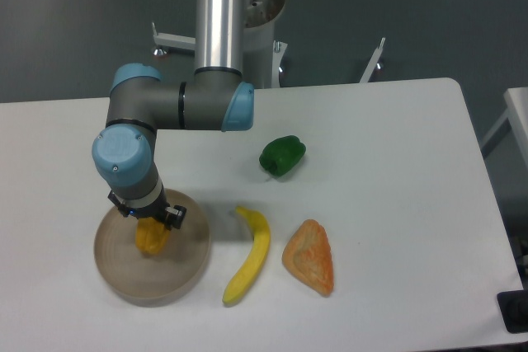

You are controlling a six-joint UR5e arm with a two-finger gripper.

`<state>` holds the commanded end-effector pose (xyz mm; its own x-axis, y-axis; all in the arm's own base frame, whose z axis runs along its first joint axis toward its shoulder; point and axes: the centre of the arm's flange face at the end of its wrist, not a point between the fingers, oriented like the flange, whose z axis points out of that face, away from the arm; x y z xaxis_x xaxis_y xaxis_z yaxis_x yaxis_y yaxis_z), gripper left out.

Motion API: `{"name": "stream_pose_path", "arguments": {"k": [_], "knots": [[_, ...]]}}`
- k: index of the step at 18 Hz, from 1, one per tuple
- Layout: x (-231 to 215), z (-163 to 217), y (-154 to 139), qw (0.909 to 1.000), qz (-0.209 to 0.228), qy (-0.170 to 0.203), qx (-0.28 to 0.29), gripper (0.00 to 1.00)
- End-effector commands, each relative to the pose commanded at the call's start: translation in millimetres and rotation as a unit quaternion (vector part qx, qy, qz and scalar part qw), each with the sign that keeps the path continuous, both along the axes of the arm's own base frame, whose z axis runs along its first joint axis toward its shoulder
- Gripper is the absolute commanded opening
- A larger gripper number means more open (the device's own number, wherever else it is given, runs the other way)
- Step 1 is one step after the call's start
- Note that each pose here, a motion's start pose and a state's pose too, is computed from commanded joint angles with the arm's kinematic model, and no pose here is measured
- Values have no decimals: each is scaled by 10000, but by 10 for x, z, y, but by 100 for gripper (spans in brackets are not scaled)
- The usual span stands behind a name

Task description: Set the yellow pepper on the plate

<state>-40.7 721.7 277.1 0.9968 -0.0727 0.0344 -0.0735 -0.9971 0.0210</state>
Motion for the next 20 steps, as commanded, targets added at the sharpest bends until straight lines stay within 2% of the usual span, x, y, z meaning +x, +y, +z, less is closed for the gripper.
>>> {"name": "stream_pose_path", "arguments": {"k": [4, 7, 14, 20], "knots": [[-125, 201, 43, 9998, 61, 53, 176, 100], [-778, 536, -89, 9989, 215, 221, 346, 100], [-2216, 953, -599, 9941, -775, 527, 539, 100], [-2998, 1012, -914, 9812, -1717, 684, 546, 100]]}}
